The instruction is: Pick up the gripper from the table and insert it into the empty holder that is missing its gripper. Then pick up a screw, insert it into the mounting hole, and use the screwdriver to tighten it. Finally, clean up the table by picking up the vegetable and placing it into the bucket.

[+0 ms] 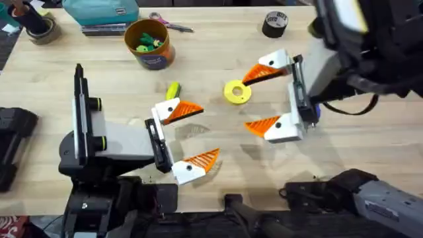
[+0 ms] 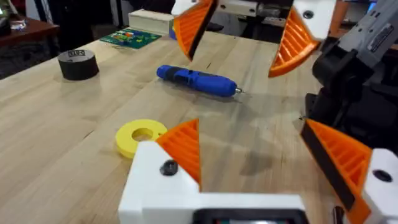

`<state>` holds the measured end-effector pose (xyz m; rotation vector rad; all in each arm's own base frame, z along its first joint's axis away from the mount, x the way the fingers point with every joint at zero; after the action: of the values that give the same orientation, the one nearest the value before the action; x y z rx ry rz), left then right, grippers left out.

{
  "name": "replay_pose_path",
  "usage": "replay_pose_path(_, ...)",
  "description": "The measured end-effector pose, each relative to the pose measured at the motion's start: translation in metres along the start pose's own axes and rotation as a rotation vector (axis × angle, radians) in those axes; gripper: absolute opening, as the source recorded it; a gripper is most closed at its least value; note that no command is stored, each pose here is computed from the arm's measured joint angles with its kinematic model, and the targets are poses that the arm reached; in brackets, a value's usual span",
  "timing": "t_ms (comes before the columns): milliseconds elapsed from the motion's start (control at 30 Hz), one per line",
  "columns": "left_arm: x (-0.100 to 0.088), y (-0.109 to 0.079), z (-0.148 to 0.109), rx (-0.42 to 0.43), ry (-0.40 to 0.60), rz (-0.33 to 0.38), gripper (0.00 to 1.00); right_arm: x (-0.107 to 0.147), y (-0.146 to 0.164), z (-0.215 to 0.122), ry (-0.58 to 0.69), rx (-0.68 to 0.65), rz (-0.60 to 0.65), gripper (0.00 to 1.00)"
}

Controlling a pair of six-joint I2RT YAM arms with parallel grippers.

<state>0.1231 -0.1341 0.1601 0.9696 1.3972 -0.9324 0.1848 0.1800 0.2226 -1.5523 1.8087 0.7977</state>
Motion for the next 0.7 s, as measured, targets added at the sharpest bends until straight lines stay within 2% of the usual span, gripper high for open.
replay_pose_path(700, 0.0, 0.0, 0.0, 0.0, 0.0, 0.0, 0.985, -0.0047, 0.0021, -0.0025, -0.046, -0.026, -0.035, 0.995)
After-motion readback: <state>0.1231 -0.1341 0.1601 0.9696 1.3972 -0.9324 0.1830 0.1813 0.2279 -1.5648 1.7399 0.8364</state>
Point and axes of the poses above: each hand's point on the last joint's axis, 136 mm out from that joint toward the fingers, its own z axis out along the fingers, its own y axis along the line the jaws close on, x = y × z, the point moved 3 cm from there along -z, back along the fingers, and after that the axes turned 4 degrees about z, right-handed, at the moved point
